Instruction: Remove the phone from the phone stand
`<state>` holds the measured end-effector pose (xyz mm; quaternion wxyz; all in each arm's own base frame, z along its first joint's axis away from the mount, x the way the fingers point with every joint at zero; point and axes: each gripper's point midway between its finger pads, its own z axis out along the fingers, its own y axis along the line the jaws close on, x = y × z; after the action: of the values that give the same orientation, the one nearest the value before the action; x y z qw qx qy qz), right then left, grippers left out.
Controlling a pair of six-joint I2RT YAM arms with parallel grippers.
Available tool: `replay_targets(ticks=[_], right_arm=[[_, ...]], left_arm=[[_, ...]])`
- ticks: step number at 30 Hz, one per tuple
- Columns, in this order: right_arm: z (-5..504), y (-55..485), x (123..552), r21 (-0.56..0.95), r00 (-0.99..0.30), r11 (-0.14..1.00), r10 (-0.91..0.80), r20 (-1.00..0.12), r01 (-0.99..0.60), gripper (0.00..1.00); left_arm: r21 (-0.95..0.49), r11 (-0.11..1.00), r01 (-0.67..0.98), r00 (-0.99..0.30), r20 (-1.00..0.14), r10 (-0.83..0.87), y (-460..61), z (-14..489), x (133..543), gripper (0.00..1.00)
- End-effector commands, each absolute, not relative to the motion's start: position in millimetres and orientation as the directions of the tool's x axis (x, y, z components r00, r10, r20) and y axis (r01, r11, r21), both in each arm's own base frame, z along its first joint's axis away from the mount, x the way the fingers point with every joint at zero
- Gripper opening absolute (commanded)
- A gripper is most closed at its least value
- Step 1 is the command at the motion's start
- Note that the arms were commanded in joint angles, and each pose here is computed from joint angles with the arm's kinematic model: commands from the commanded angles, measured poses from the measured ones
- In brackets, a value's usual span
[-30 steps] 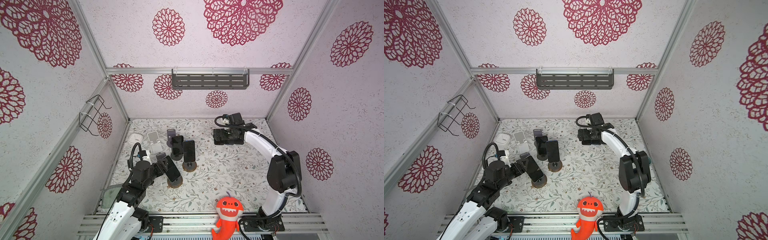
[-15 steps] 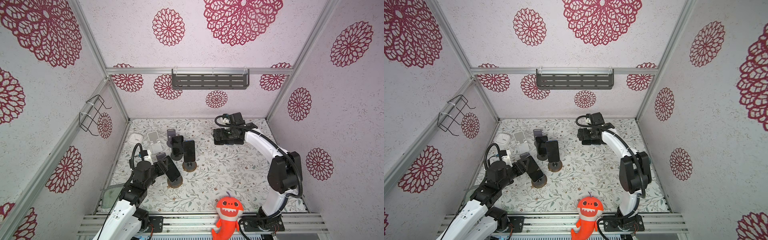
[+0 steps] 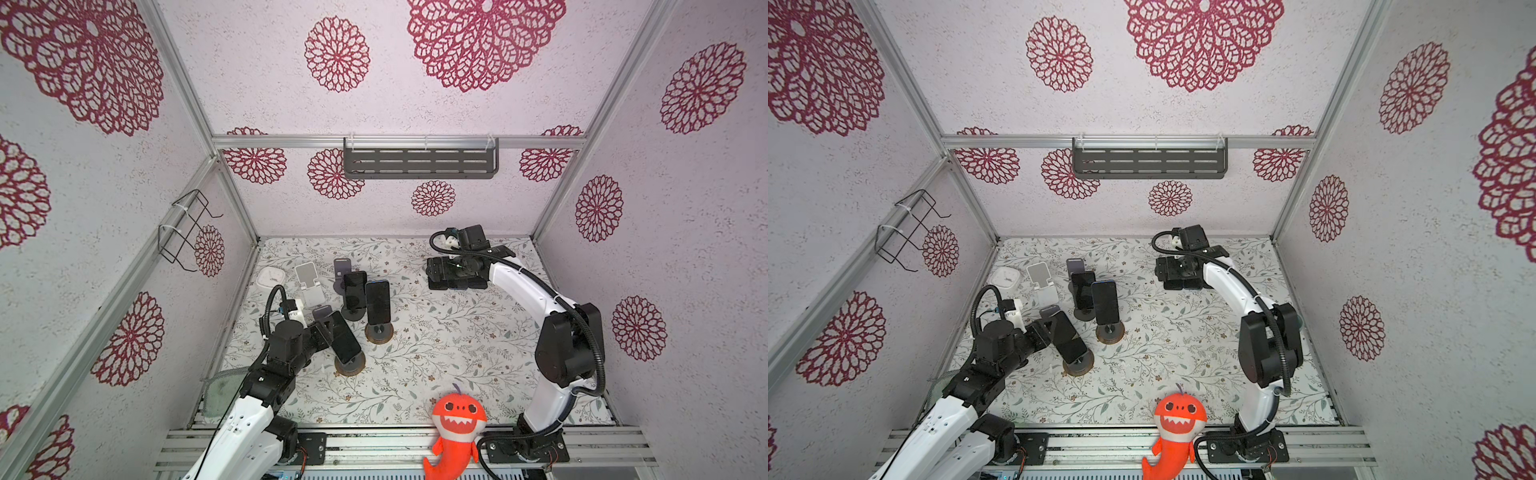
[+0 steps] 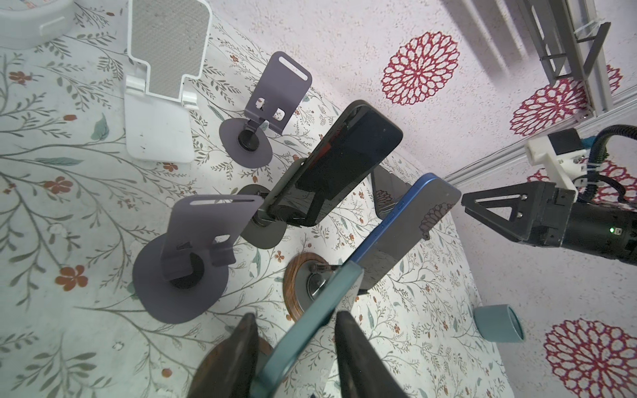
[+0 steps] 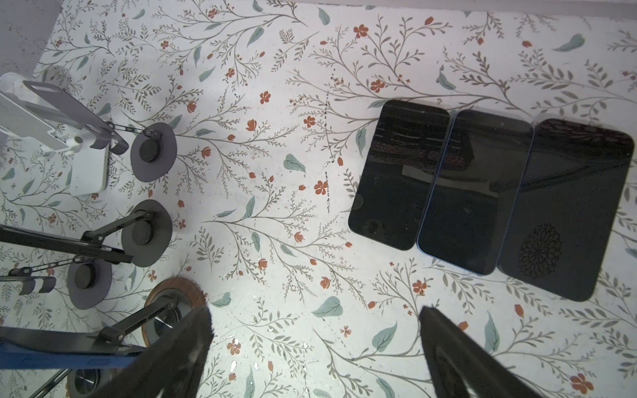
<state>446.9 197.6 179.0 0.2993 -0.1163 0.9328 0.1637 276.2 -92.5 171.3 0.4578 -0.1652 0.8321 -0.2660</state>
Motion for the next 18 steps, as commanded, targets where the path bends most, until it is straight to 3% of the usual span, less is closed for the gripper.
replay_targets(ticks=[1, 18], right_arm=[[205, 198, 446, 0.236, -0.764, 0.917, -0.104, -0.637, -0.322, 0.97], [212, 198, 449, 0.227, -0.750, 0.919, -0.101, -0.653, -0.322, 0.97]], left_arm=[[-0.600, 0.800, -0.009, -0.502, -0.689, -0.523, -93, 187, 282, 0.39], [-0.583, 0.812, 0.025, -0.537, -0.693, -0.481, -104, 201, 293, 0.26]])
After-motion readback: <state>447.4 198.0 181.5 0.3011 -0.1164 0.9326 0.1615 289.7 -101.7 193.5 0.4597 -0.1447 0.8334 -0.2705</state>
